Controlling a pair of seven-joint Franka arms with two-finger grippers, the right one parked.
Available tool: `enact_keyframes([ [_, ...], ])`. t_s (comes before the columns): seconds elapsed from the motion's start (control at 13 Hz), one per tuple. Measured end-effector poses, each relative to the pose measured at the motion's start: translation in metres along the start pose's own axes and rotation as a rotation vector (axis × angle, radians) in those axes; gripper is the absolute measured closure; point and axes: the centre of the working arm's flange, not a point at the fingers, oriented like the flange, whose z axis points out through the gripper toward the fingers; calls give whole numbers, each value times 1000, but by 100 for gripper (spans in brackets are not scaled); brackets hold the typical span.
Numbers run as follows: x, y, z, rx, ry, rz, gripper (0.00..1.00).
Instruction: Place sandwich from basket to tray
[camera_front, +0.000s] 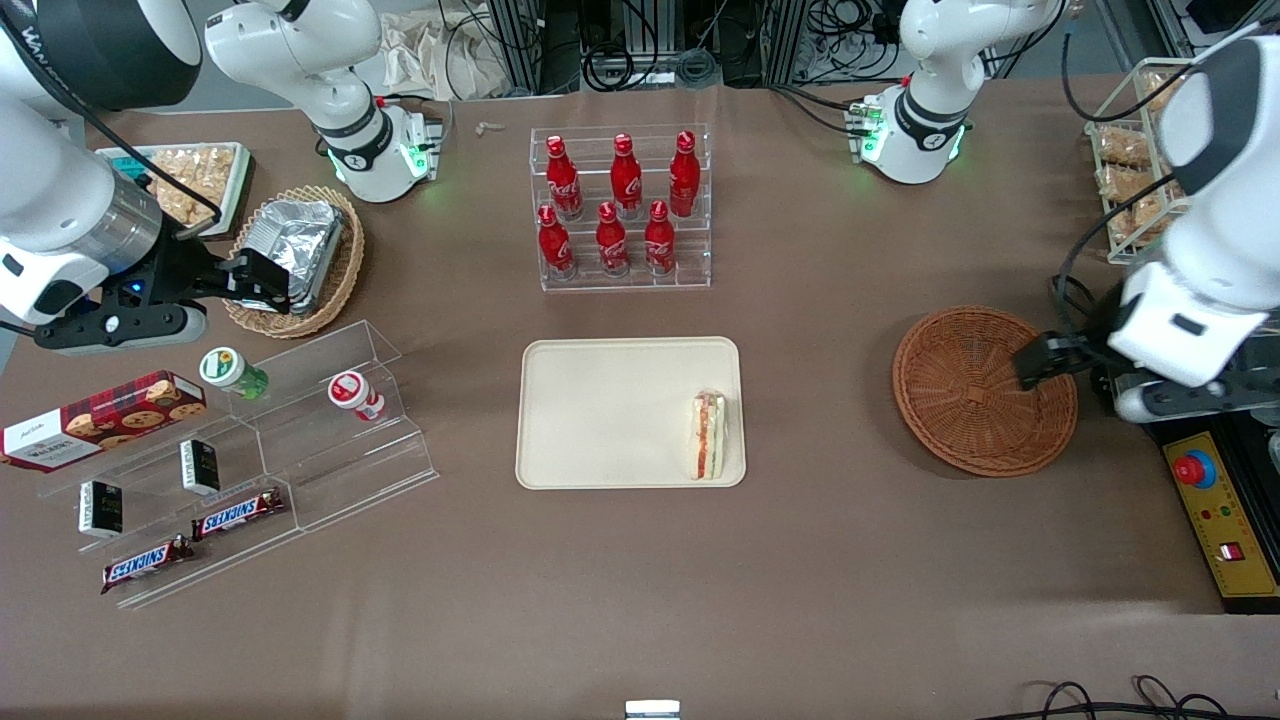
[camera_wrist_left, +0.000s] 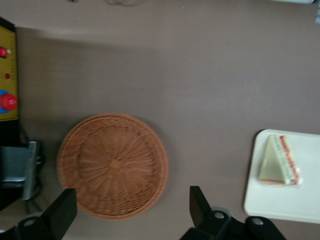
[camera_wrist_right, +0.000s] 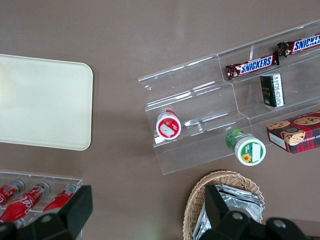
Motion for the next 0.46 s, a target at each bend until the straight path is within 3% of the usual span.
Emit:
enact_keyframes([
  [0.23, -8, -16, 12, 10, -34, 59, 0],
  [0.46, -23, -38, 22, -9, -53, 99, 0],
])
